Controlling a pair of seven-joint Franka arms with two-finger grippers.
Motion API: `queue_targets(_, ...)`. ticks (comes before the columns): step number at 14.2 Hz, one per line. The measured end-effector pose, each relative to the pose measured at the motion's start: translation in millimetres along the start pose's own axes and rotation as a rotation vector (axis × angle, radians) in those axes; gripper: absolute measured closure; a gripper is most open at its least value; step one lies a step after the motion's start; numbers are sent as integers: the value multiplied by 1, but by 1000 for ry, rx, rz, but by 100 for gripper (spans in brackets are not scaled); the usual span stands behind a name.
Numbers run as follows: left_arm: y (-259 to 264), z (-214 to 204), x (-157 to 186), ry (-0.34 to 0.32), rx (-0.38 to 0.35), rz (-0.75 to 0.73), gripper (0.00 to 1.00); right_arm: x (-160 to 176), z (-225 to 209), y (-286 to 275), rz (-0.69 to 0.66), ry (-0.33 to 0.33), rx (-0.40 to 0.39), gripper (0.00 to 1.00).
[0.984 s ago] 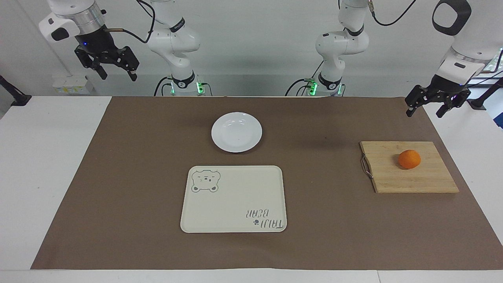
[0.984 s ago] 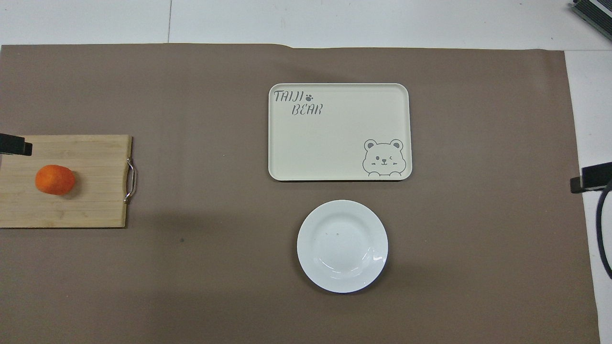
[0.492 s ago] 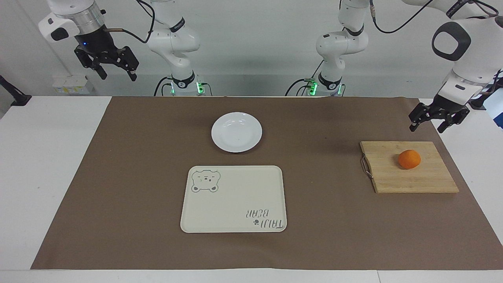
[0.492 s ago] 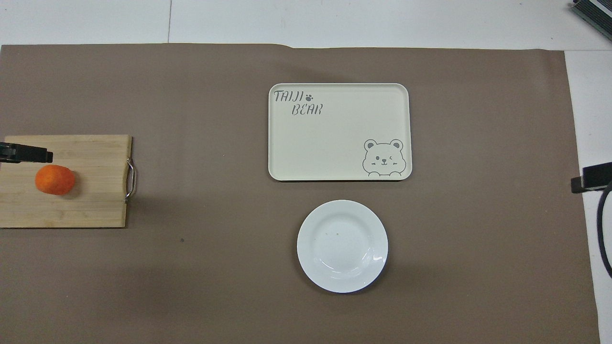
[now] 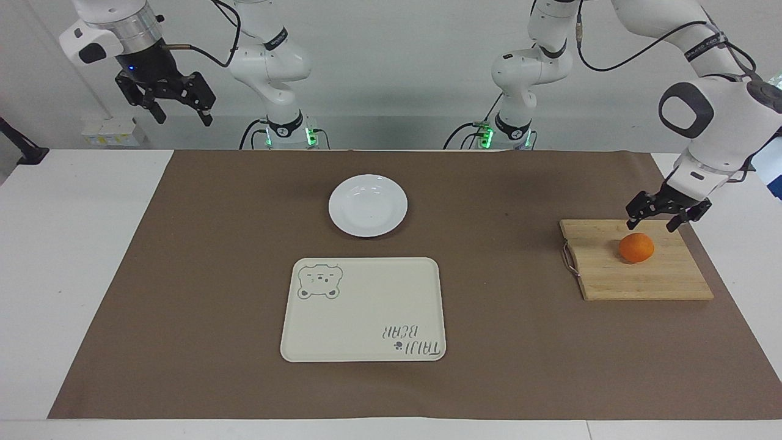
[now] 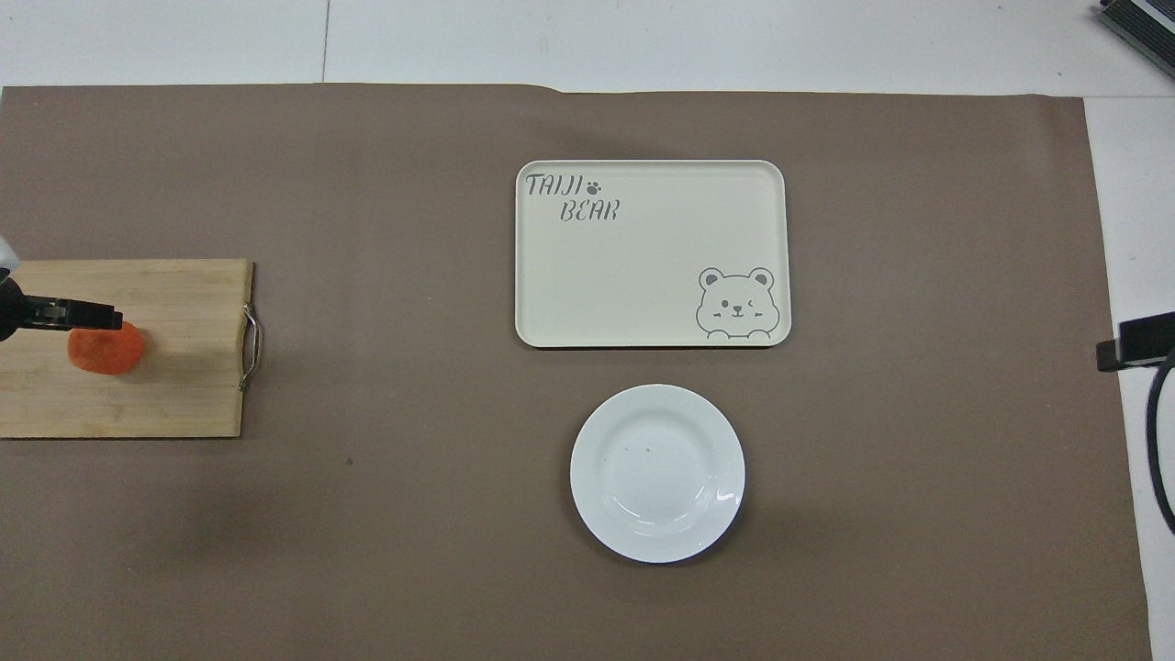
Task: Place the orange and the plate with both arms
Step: 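Lower the left gripper onto the orange and close it, then lift the orange with the left gripper and carry it over the plate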
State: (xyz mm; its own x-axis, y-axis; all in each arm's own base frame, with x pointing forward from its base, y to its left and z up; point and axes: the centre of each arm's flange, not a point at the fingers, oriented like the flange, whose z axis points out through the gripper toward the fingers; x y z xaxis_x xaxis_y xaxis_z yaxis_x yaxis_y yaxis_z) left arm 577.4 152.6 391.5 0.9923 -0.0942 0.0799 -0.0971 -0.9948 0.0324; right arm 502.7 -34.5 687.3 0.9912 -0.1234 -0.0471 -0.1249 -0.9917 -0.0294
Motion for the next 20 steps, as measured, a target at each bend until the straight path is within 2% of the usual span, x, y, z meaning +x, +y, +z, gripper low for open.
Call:
queue_targets(7,-11,48,-8,-47,-22,-27,0,1,1,8,15,-3,2,0)
queue_targets(10,-14,52,-9,-53,-24,-32,0,1,2,9,17,-6,2,0)
queue_targets(11,-15,52,-9,-52,-24,-32,8,1,3,11,21,-6,2,0)
queue_targets(12,-17,50,-9,-50,-23,-28,22,2,2,15,28,2,4,0)
queue_targets(14,-23,50,-12,-49,-23,-27,25,5,1,20,37,23,5,0)
queue_targets(17,-25,44,-11,-38,-23,-14,25,5,4,20,38,20,5,0)
queue_targets(20,16,11,1,-12,-27,56,25,5,4,20,38,26,6,0)
